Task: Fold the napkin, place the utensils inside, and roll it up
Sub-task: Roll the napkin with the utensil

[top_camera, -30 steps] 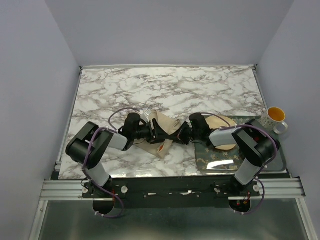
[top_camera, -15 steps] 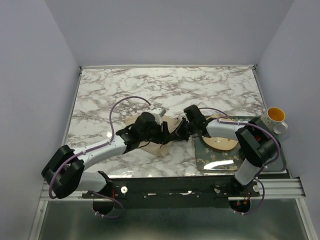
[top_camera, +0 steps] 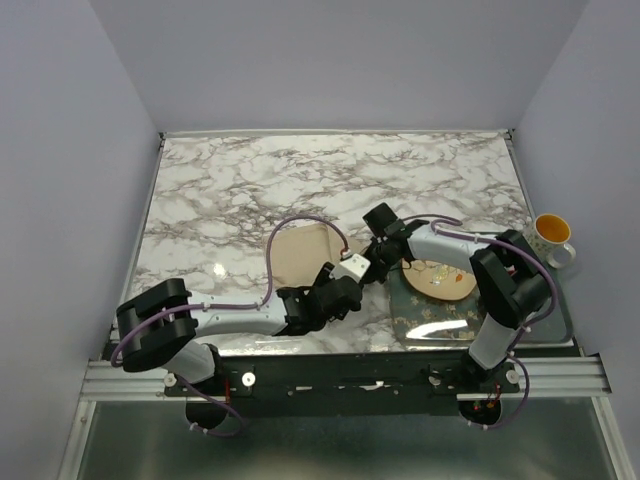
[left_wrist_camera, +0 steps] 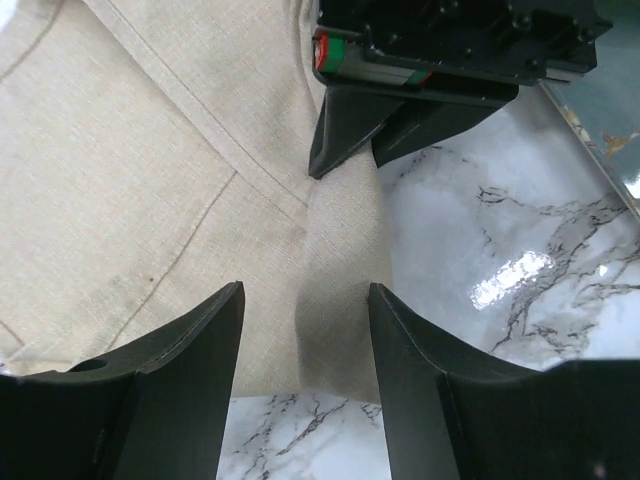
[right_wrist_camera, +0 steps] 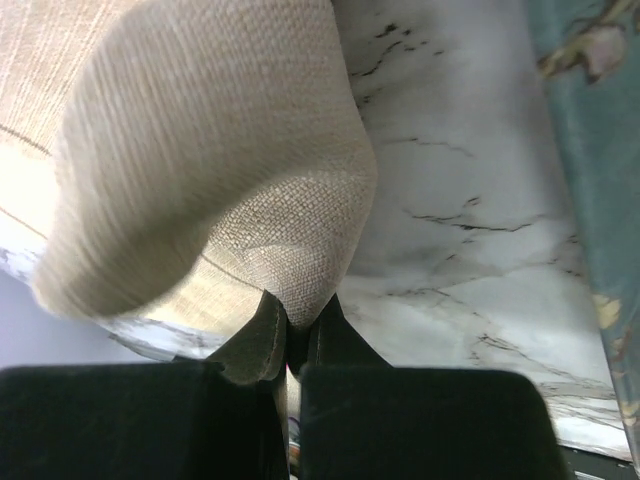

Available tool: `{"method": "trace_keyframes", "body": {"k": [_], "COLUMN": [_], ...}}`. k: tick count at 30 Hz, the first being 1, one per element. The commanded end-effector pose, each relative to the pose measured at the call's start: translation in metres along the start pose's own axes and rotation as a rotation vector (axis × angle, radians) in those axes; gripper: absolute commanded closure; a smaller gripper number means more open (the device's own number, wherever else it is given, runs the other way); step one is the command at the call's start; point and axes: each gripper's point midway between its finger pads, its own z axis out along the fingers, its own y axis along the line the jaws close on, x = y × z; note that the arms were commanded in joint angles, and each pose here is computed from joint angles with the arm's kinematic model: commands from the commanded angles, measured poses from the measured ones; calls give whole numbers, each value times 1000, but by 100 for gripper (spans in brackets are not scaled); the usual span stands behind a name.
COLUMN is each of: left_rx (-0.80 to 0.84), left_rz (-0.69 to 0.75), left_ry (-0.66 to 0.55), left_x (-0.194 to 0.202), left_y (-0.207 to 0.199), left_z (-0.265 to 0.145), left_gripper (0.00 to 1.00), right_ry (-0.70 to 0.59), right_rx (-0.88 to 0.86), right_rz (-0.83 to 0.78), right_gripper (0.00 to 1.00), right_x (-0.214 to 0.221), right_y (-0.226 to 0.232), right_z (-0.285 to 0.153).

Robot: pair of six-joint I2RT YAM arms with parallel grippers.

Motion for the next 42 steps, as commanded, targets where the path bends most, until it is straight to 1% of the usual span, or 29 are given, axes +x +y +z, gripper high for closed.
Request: {"method": "trace_keyframes", "body": {"k": [1, 3, 7, 8, 9, 11, 12, 18, 21, 26, 34, 37, 40, 41, 42], "left_rx": [-138, -123, -34, -3, 5, 12, 19, -54, -86, -108, -110, -116, -116, -114, -112], "left_rz": [85, 103, 94, 110, 123, 123, 129, 151, 147, 185, 205, 191, 185, 177, 159], "left_ry": [-88, -100, -108, -93, -75, -68, -46, -3, -1, 18, 54, 61, 70, 70, 60], "left_x": [-23, -25, -24, -21, -16, -18, -11, -3, -3, 1, 14, 17, 20, 20, 16], "left_y": [5, -2, -17, -22, -25, -30, -32, -22, -15, -13, -12, -8, -5, -4, -3], "left_z": [0, -3, -5, -4, 0, 5, 9, 26, 28, 34, 42, 45, 46, 46, 45], "left_gripper": [39, 39, 39, 39, 40, 40, 40, 43, 44, 50, 55, 59, 69, 81, 87], "right_ry": [23, 24, 22, 28, 26, 24, 25, 44, 47, 61, 73, 87, 83, 73, 72], "right_rx": [90, 90, 98, 94, 88, 91, 92, 87, 87, 86, 84, 80, 75, 77, 73], "right_rz": [68, 79, 82, 85, 84, 84, 86, 95, 94, 106, 132, 142, 135, 133, 129], "right_gripper": [99, 99, 99, 99, 99, 99, 99, 99, 99, 99, 99, 99, 99, 99, 99], "right_x": [3, 3, 2, 2, 1, 2, 2, 3, 4, 6, 10, 11, 10, 9, 8], "right_y": [-18, -17, -16, -14, -11, -11, -11, -7, -7, -7, -7, -6, -5, -5, -5], "right_z": [6, 5, 4, 3, 2, 1, 1, 0, 0, 0, -2, -2, -3, -4, -5]}}
